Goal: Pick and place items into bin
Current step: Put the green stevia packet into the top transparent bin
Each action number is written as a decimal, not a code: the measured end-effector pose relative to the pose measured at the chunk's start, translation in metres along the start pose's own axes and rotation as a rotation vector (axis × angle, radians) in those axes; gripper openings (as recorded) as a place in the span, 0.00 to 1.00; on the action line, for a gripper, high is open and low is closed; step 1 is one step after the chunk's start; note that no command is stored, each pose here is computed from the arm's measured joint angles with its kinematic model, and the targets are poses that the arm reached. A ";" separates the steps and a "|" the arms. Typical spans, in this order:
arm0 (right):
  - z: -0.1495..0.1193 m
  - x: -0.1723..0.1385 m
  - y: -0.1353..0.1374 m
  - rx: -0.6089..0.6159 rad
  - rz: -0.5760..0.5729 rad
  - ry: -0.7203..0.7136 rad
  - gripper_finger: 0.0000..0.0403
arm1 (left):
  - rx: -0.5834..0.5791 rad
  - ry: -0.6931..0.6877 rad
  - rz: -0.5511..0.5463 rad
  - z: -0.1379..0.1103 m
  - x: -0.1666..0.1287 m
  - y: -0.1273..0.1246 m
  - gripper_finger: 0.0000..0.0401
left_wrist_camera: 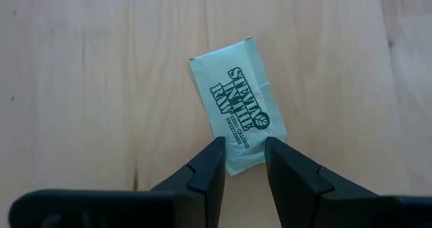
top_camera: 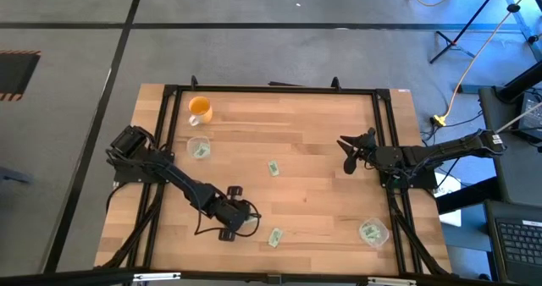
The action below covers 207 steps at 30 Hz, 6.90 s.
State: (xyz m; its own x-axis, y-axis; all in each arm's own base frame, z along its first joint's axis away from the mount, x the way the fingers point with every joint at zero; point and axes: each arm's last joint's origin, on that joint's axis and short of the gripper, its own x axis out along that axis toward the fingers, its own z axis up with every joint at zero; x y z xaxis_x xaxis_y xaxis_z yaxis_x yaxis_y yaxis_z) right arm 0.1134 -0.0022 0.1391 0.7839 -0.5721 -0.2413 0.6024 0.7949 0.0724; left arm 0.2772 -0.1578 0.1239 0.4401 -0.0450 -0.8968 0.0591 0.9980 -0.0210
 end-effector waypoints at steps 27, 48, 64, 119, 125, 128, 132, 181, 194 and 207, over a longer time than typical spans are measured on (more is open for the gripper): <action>0.000 0.000 0.000 -0.003 0.000 0.000 0.26 | -0.001 -0.033 -0.021 0.004 -0.030 0.005 0.01; 0.000 0.000 0.000 -0.005 -0.001 0.002 0.26 | -0.523 0.151 0.544 -0.039 -0.138 0.095 0.01; 0.000 0.000 0.000 -0.005 0.000 0.001 0.26 | -0.832 0.303 0.624 -0.048 -0.132 0.151 0.01; 0.000 0.000 0.000 -0.004 0.000 0.002 0.26 | -0.361 -0.240 0.224 0.033 -0.111 0.175 0.24; 0.000 0.000 0.000 -0.004 -0.001 0.002 0.26 | -0.211 -0.287 0.155 0.049 -0.079 0.177 0.30; 0.000 0.000 0.000 -0.004 -0.001 0.002 0.26 | -0.132 -0.283 0.166 0.053 -0.062 0.179 0.32; 0.000 0.000 0.000 -0.004 -0.001 0.002 0.26 | -0.076 -0.300 0.164 0.058 -0.043 0.181 0.32; 0.000 0.000 0.000 -0.006 -0.002 0.004 0.26 | -0.087 -0.195 0.154 0.047 0.031 0.185 0.11; -0.001 0.000 0.000 -0.006 -0.001 0.004 0.26 | -0.082 -0.158 0.107 0.044 0.030 0.183 0.01; 0.000 0.000 0.000 -0.007 -0.001 0.004 0.26 | -0.080 -0.196 0.079 0.048 -0.028 0.178 0.00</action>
State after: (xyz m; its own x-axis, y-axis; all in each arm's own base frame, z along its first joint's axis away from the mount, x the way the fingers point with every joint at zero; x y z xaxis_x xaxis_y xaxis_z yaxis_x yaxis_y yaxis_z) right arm 0.1132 -0.0022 0.1386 0.7825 -0.5723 -0.2452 0.6024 0.7955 0.0657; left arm 0.3184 0.0193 0.1669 0.6068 0.0337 -0.7942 -0.0504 0.9987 0.0039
